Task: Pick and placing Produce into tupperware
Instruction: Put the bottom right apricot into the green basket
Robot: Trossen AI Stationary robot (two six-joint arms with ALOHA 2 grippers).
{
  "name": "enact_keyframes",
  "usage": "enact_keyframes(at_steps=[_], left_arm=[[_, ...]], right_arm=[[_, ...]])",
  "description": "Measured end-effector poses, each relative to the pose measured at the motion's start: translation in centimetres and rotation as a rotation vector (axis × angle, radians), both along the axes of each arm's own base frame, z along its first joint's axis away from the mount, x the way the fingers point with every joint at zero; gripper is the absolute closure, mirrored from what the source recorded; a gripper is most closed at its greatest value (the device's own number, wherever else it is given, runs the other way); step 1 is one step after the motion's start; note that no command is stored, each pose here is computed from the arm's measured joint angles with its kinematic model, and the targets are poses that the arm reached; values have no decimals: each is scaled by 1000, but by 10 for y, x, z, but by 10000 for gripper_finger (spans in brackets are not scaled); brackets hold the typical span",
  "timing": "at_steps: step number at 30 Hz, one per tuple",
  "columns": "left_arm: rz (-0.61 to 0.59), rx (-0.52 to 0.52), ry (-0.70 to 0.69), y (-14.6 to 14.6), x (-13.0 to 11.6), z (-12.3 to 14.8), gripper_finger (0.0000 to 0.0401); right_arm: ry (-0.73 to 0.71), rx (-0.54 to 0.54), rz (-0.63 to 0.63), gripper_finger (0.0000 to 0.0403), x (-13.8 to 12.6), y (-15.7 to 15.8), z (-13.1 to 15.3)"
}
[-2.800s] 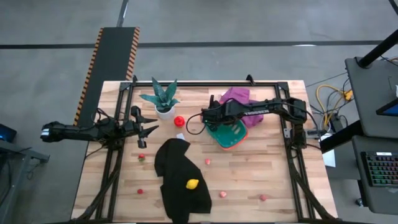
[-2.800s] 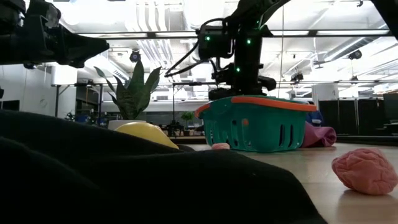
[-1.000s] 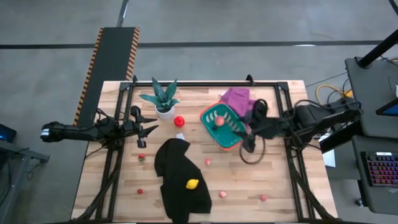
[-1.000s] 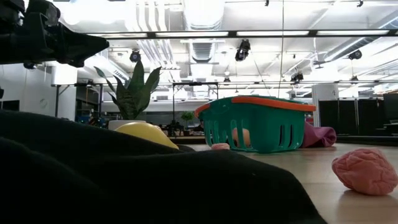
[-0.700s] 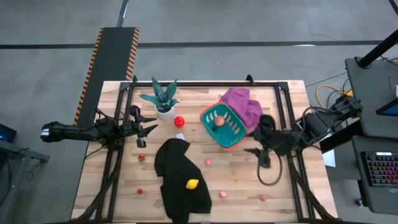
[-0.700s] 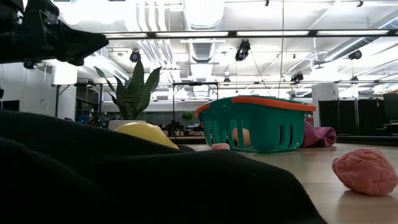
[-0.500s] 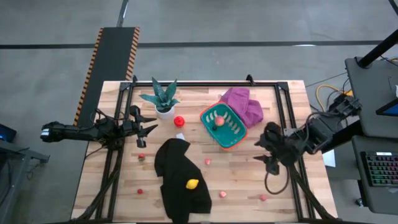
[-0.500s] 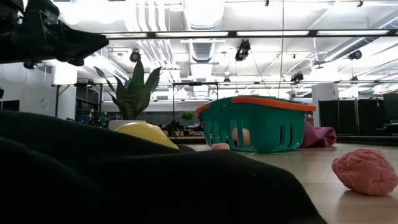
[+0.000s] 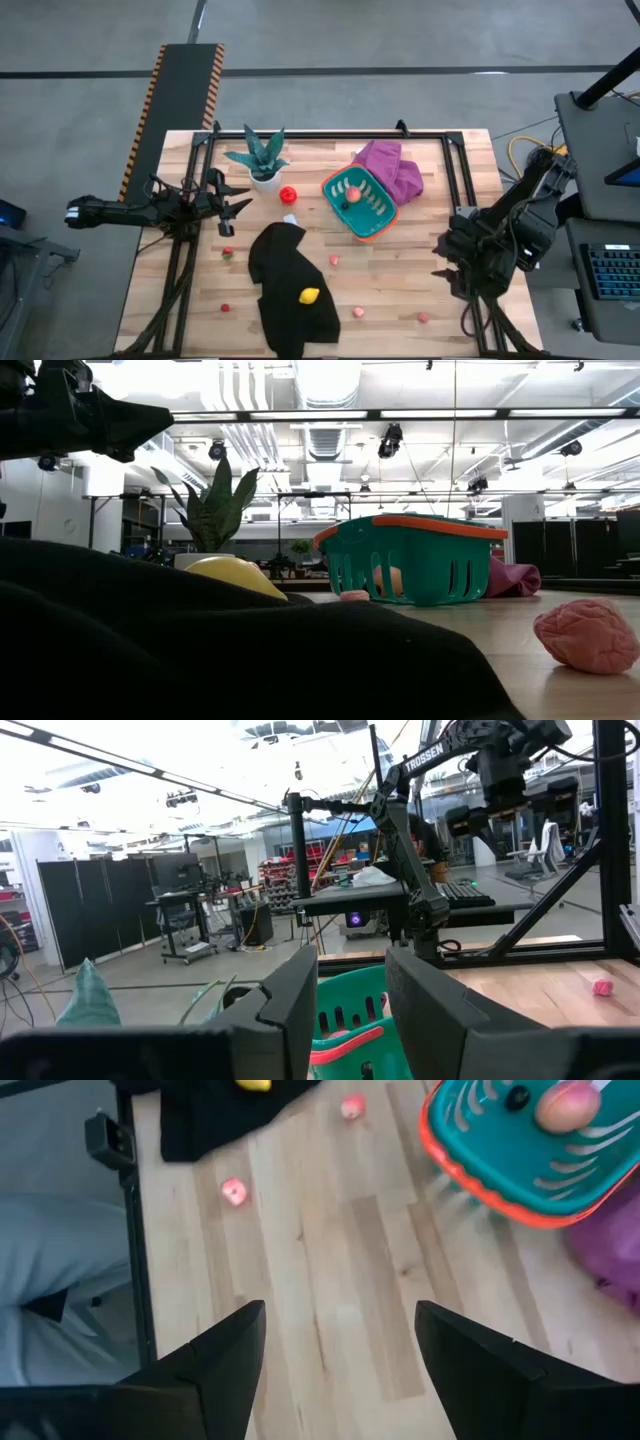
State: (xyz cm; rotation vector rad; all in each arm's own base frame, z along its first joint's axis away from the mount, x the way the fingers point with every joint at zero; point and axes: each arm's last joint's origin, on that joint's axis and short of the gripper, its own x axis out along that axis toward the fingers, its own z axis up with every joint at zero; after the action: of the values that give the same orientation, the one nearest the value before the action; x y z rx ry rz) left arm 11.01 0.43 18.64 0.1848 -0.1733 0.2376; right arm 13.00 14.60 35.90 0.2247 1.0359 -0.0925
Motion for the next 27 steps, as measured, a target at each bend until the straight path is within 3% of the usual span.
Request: enact_keyframes(at_steps=[5, 9, 15, 20, 27], left_arm=[[-9, -47, -15, 0, 0, 0, 293], [-9, -49, -8, 0, 0, 0, 293], [-9, -49, -1, 0, 1, -1, 293], [-9, -50, 16, 0, 2, -2, 293], [-8, -50, 40, 0, 4, -5, 293]], right_arm=[[28, 3, -1, 154, -9, 8, -11], [65, 37, -93, 154, -17, 13, -26], [231, 68, -189, 152, -27, 16, -57], [315, 160, -240, 115, -26, 23, -87], [242, 341, -255, 61, -18, 37, -115]])
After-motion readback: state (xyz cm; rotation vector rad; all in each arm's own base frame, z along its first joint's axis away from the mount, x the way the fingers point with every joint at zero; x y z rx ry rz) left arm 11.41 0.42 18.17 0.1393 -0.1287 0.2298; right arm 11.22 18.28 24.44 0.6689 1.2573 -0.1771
